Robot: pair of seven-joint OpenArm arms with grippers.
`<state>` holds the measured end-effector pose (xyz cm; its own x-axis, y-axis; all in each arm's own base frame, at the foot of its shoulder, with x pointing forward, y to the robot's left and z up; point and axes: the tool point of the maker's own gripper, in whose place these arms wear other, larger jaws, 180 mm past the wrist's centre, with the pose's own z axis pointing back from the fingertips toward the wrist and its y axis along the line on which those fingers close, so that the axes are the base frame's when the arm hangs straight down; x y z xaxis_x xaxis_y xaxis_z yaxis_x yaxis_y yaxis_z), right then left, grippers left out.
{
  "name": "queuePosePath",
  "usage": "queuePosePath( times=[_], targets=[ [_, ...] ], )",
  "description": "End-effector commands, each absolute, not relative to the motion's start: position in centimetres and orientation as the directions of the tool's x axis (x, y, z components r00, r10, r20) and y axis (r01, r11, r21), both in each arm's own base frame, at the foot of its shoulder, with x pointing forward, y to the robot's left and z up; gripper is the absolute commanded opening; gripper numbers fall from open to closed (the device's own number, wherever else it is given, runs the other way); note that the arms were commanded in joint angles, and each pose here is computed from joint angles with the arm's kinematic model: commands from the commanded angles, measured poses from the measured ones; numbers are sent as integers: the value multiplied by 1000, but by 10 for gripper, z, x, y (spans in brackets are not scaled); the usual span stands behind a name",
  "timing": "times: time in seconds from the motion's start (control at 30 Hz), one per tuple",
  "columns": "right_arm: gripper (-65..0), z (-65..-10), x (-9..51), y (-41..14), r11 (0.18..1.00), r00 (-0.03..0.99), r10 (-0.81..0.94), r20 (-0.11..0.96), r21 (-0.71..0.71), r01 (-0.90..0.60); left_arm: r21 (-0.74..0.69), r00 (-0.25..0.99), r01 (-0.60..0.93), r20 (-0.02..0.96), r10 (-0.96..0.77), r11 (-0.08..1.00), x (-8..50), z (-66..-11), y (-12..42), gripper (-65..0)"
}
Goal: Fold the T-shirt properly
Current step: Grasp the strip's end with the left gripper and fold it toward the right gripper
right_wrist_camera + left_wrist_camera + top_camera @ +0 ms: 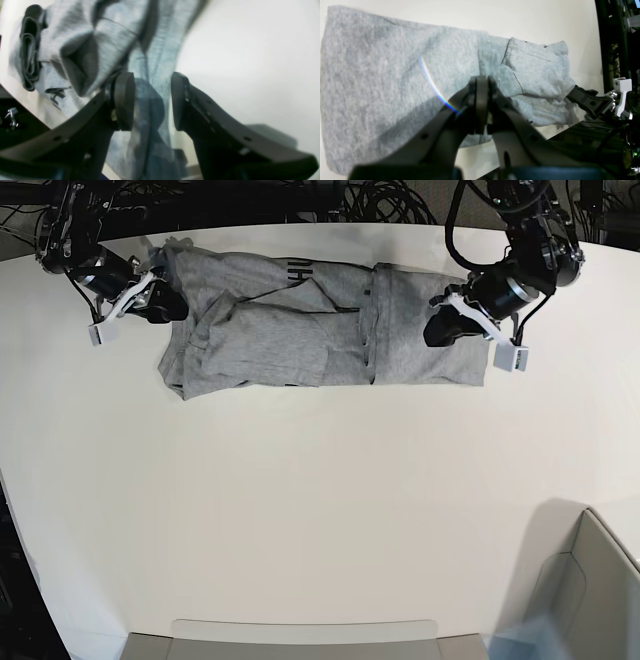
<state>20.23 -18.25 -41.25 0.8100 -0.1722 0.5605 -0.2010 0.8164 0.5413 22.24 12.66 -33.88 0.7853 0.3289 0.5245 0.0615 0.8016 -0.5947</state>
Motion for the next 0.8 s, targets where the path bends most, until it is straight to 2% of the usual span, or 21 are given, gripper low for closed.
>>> queuePosePath(
  times=[0.0, 0.27, 0.53, 0.6, 0.7, 0.77],
  targets=[
    [-405, -409, 206, -175, 810, 803, -135, 580, 531, -247, -599, 764, 83, 551, 335, 796, 227, -330, 127, -650],
    [-405, -406, 221, -137, 763, 796, -121, 593, 568, -307, -597, 766, 83, 550, 333, 798, 227, -330, 127, -650],
    [-409, -421, 236, -91, 755, 799, -26, 601, 535, -378, -599, 774, 75, 539, 332, 797, 222, -333, 127, -650],
    [-457, -421, 242, -84, 754, 794, 1, 608, 521, -400, -599, 774, 75, 539, 332, 797, 222, -333, 127, -650],
    [-634, -421, 253, -87, 778, 783, 41, 621, 472, -415, -598, 774, 76, 540, 331, 798, 222, -333, 127, -650],
    [-650, -425, 260, -97, 814, 793, 47, 608, 437, -383, -601, 775, 76, 538, 332, 796, 221, -333, 127, -650]
  ],
)
